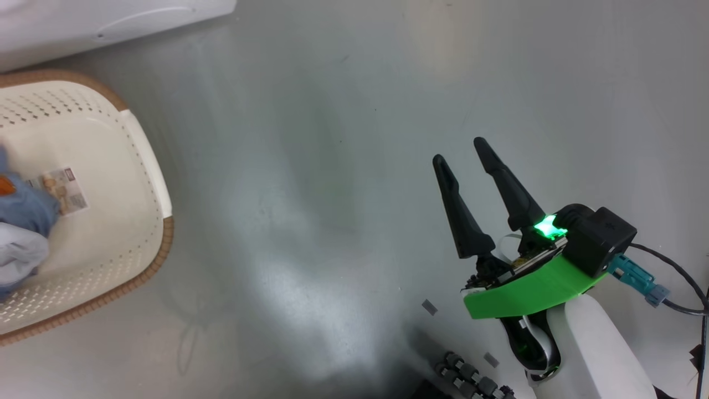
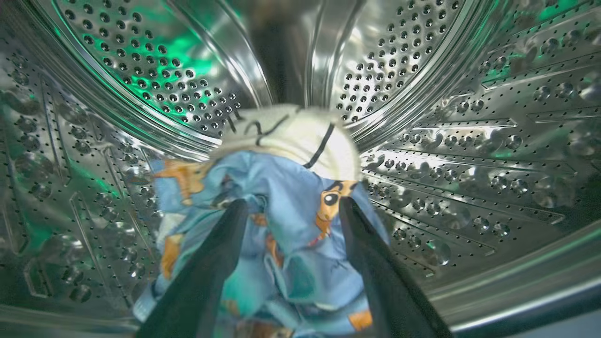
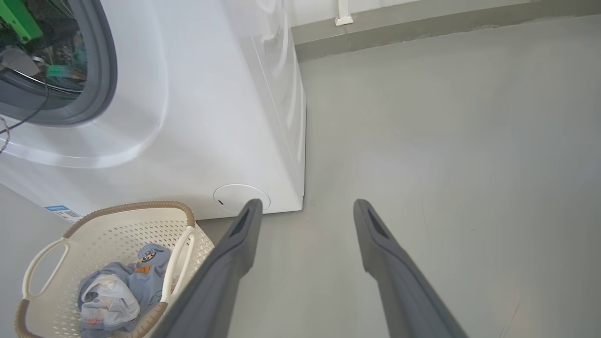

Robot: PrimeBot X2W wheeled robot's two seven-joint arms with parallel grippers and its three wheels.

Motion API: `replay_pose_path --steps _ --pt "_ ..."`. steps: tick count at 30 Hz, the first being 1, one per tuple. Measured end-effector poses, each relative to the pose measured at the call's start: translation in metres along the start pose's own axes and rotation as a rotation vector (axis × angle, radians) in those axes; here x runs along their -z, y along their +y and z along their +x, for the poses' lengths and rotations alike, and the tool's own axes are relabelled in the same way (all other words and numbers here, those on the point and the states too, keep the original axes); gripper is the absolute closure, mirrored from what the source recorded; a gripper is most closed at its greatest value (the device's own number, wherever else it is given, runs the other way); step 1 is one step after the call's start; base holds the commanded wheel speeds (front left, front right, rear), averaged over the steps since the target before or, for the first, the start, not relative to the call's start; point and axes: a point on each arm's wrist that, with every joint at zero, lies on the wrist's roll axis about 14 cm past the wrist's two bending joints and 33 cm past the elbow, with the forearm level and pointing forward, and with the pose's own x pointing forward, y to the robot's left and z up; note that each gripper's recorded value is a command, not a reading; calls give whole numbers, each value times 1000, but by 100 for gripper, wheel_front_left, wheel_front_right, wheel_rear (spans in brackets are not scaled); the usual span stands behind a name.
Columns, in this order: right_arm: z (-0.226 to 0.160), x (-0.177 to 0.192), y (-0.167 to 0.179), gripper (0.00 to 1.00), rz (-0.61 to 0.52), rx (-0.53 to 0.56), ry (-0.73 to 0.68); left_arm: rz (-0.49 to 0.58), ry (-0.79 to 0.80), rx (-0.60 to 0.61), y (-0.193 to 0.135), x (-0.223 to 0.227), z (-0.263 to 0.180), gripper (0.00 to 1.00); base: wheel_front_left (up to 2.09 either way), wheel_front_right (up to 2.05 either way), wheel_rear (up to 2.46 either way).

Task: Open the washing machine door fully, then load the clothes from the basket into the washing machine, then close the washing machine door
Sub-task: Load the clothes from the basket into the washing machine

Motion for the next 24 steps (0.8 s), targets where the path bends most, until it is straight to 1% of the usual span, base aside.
replay_pose_path --steps 7,12,18,24 --pt "0 -10 -1 0 3 5 -29 7 -23 9 -6 3 -14 0 0 0 0" --pt "1 -21 -2 0 0 5 -59 5 -86 32 -15 0 -31 0 0 0 0" --pt "-5 -33 0 0 -7 5 -89 15 -137 45 -22 16 -70 0 0 0 0" --pt "-17 -41 1 0 -24 9 -105 -2 -214 28 -28 14 -121 0 0 0 0"
